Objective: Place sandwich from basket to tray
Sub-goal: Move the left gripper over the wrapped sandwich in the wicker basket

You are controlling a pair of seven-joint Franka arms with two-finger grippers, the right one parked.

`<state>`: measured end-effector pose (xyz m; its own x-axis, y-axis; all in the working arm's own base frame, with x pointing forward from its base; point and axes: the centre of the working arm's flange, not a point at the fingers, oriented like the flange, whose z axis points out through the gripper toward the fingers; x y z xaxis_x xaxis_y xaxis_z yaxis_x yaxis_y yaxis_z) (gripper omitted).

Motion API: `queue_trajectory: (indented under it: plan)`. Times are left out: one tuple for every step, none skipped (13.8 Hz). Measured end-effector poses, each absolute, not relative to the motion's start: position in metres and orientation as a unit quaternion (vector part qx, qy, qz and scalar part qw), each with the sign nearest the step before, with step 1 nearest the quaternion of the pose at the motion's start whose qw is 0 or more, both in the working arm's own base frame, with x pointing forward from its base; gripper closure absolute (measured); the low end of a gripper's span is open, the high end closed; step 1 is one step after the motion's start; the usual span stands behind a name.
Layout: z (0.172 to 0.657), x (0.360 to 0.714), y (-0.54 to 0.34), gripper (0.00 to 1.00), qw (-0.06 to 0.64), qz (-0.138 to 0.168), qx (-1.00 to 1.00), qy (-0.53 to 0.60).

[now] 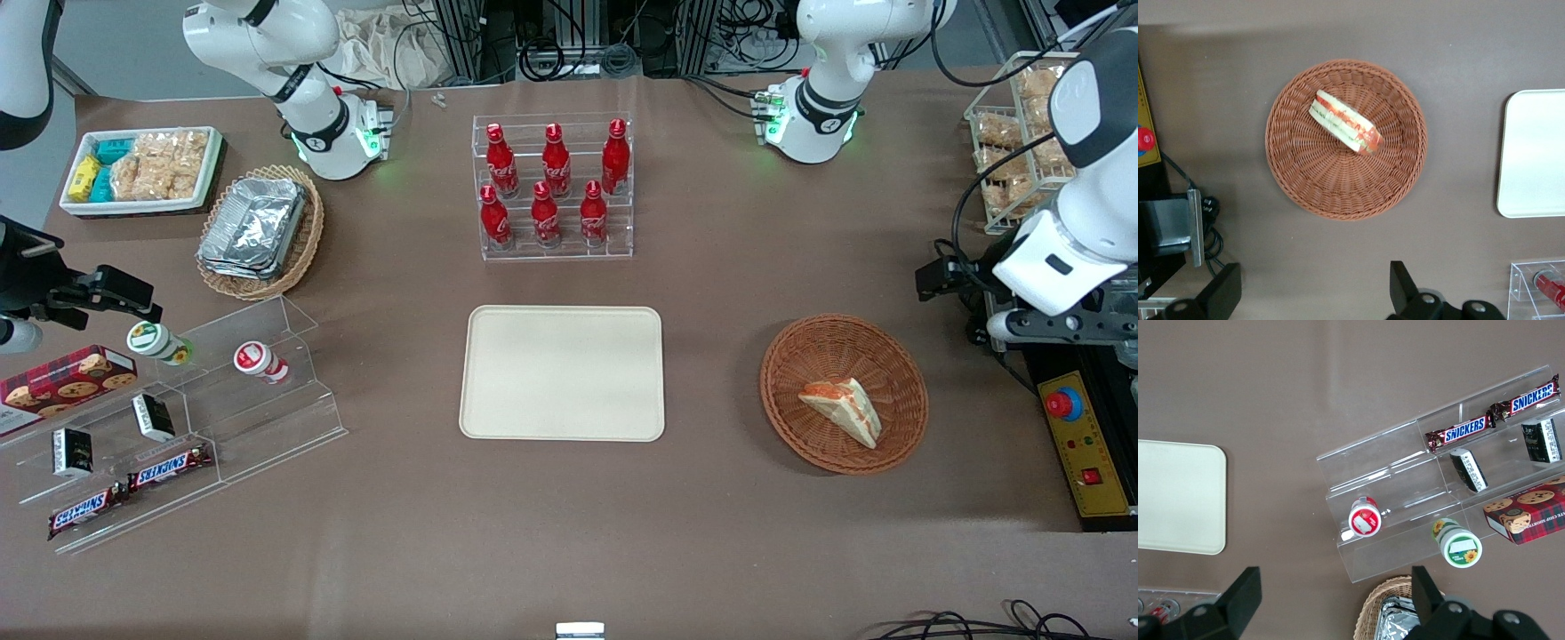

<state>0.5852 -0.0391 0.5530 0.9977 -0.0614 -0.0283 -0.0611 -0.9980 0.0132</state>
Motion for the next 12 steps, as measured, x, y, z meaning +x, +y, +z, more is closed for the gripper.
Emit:
queue_trajectory:
  plan:
    - [0.553,0.588,-0.039,0.0,0.007,-0.015,0.999,-0.03]
    - [0.551,0.589,-0.039,0.0,0.007,-0.017,0.999,-0.028]
    - [0.549,0.59,-0.039,0.0,0.007,-0.018,1.0,-0.022]
    - [0.548,0.592,-0.041,0.0,0.008,-0.019,1.0,-0.012]
    - [0.545,0.596,-0.043,0.0,0.008,-0.021,1.0,0.0]
    - [0.54,0.599,-0.047,0.0,0.009,-0.024,1.0,0.014]
    - [0.533,0.603,-0.049,0.0,0.009,-0.028,0.999,0.032]
    - [0.526,0.607,-0.051,0.0,0.009,-0.029,0.998,0.054]
    - [0.519,0.611,-0.051,0.0,0.01,-0.027,0.996,0.079]
    - [0.51,0.616,-0.052,0.0,0.011,-0.022,0.993,0.111]
    - [0.499,0.618,-0.052,0.0,0.011,-0.02,0.989,0.148]
    - [0.484,0.62,-0.052,0.0,0.009,-0.018,0.983,0.185]
